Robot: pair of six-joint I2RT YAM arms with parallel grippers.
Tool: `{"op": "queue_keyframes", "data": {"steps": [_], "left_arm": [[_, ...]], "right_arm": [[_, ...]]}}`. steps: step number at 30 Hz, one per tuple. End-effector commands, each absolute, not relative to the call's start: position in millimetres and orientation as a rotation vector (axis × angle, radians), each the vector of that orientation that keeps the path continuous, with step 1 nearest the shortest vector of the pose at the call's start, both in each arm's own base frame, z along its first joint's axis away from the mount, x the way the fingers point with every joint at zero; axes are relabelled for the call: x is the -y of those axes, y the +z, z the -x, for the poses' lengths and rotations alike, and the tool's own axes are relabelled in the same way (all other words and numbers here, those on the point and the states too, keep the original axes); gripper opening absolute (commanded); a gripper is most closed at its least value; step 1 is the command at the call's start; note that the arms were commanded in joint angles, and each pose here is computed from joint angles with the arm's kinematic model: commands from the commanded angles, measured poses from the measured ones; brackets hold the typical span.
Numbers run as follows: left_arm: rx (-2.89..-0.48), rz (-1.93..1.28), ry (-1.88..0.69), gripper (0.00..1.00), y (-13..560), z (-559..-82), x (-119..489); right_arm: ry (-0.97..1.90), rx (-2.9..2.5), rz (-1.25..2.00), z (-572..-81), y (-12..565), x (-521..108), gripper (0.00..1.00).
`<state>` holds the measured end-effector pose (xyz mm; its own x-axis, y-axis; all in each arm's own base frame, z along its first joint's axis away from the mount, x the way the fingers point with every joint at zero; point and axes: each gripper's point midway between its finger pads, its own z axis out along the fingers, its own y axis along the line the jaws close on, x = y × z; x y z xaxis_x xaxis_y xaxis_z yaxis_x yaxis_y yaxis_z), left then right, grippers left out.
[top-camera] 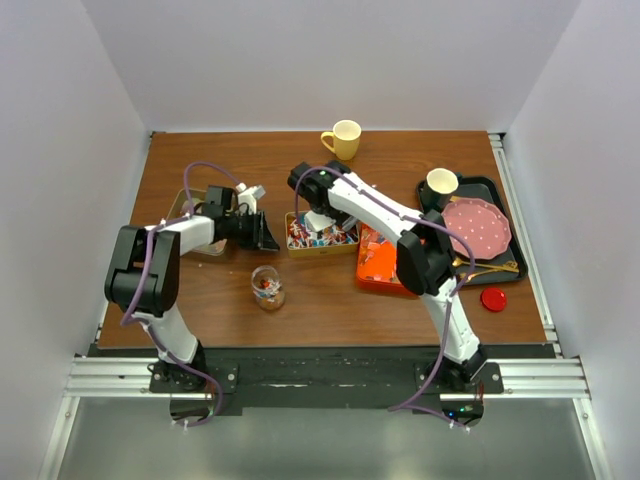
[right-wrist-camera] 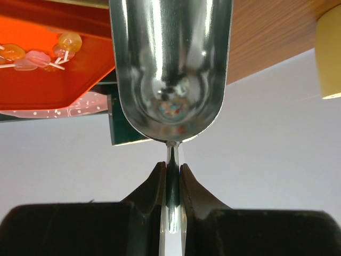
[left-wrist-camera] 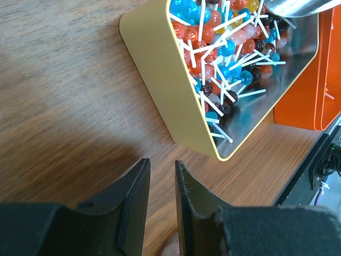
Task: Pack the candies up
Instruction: Scoop the fake candies from the storage box.
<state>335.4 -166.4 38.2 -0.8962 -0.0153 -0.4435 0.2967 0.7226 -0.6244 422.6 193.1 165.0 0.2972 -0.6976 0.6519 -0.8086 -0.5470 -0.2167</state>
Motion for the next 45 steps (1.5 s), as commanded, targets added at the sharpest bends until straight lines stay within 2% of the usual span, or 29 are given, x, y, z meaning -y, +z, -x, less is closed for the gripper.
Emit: {"op": "queue_keyframes", "data": {"steps": [1, 14, 45], "left_arm": [[-2.469, -0.207, -1.054, 0.30, 45, -345, 175], [-2.435, -0.182, -1.177, 0.29, 45, -341, 187], [-2.388, -0.157, -1.370, 0.24, 46, -341, 206]], "right_arm": [[1.127, 1.105, -2.238, -406, 199, -169, 0.00], [1.214, 1.076, -2.198, -399, 173, -198, 0.00], [0.926, 1.246, -2.334, -357, 103, -244, 0.00]]}}
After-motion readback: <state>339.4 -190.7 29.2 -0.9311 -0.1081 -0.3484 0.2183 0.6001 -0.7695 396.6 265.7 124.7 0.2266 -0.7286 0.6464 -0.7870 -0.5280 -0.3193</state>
